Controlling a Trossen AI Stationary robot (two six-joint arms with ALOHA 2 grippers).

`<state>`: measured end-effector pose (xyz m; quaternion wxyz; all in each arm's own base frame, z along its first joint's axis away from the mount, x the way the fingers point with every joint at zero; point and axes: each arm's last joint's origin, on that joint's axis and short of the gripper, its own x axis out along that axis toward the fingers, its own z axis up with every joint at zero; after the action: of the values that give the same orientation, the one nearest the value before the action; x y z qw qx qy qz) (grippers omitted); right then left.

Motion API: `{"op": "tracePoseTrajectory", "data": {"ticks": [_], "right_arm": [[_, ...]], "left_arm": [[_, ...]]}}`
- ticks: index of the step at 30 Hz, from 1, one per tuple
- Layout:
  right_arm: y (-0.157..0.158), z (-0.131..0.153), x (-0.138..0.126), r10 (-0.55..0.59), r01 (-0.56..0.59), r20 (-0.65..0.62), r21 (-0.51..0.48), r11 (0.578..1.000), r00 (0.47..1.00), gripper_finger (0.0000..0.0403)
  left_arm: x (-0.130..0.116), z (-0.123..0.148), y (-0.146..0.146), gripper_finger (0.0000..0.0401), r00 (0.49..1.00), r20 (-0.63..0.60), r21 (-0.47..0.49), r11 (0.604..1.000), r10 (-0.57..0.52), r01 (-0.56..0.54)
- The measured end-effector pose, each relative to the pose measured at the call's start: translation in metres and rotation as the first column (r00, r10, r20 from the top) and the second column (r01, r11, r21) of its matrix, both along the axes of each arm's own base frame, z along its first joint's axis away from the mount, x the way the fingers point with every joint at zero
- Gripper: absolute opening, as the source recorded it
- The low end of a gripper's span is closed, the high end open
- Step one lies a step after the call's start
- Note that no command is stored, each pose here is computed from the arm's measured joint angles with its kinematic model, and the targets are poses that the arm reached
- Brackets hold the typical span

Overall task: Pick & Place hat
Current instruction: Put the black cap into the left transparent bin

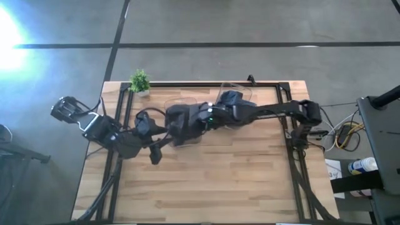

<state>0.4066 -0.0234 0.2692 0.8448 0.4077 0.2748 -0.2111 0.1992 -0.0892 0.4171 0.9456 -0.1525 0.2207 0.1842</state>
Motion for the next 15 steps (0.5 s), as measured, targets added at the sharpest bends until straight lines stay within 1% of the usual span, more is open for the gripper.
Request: {"op": "tracePoseTrajectory", "data": {"ticks": [5,10,13,15], "right_arm": [[-0.013,-0.009,0.026,0.010,-0.010,-0.097,-0.002,1.000,0.995,0.0013],[-0.019,-0.033,0.046,0.074,-0.061,-0.218,0.062,0.996,0.973,0.0014],[-0.018,-0.040,0.055,0.106,-0.092,-0.235,0.070,0.993,0.966,0.0026],[-0.013,-0.038,0.059,0.121,-0.109,-0.223,0.064,0.992,0.967,0.0043]], "left_arm": [[-0.004,-0.002,0.003,0.0176,1.000,0.024,-0.029,0.999,0.017,-0.016],[-0.007,-0.007,0.005,0.0176,0.999,0.029,-0.058,0.998,0.034,-0.032],[-0.009,-0.012,0.006,0.0176,0.999,0.024,-0.078,0.996,0.048,-0.046],[-0.009,-0.016,0.006,0.0176,0.999,0.011,-0.090,0.995,0.044,-0.042]]}}
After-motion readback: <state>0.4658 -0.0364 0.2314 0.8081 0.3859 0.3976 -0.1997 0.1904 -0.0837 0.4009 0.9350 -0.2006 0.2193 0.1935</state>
